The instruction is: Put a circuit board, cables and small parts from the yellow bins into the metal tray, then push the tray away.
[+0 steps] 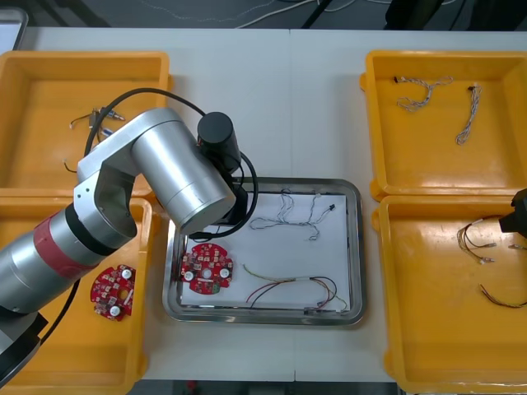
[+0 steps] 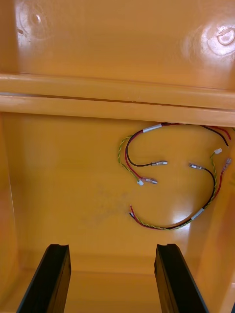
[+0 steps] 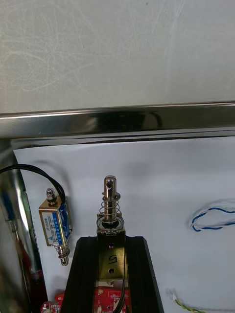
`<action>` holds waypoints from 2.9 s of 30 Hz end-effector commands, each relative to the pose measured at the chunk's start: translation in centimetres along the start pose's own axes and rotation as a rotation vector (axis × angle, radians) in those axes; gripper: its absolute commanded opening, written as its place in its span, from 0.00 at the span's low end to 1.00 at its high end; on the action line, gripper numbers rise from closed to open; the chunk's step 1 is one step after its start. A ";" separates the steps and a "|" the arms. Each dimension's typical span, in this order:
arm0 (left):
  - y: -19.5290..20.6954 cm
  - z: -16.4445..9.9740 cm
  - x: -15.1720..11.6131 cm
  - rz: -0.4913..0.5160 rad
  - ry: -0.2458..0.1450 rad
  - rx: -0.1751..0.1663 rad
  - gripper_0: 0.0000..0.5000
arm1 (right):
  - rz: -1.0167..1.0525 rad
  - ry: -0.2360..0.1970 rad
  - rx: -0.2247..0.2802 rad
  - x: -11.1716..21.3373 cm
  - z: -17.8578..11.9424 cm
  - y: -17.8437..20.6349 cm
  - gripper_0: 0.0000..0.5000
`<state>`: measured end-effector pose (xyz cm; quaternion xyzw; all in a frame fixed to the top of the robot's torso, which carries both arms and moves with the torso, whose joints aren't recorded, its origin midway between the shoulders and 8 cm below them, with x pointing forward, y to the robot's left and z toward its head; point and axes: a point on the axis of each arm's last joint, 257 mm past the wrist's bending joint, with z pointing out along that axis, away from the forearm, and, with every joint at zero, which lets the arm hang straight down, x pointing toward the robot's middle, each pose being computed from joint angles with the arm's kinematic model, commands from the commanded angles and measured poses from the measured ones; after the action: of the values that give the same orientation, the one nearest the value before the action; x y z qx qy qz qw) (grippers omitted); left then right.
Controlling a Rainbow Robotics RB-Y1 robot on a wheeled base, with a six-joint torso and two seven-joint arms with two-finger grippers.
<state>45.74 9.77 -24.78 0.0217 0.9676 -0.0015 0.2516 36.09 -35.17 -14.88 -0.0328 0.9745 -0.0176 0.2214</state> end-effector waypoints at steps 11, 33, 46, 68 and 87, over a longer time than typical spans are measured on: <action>-1.8 1.0 1.6 -0.065 0.010 0.020 0.00 | 0.015 -0.028 0.054 -0.4 -1.3 -1.6 1.00; -1.6 2.2 1.5 -0.079 -0.006 0.005 0.00 | 0.015 -0.028 0.054 -0.4 -1.3 -1.6 1.00; -1.6 2.1 1.5 -0.083 -0.011 0.004 0.98 | 0.015 -0.028 0.054 -0.4 -1.3 -1.6 1.00; -0.5 -5.6 -0.4 -0.152 0.035 0.063 1.00 | 0.015 -0.028 0.054 -0.4 -1.3 -1.6 1.00; 6.1 -10.6 -5.8 -0.198 -0.048 0.069 1.00 | -0.215 -0.051 -0.032 -1.4 -1.4 5.6 1.00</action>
<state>44.78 13.92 -16.34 -0.0855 0.9674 -0.0717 0.2273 35.92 -31.65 -14.45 -0.0909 0.9701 -0.0060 0.2252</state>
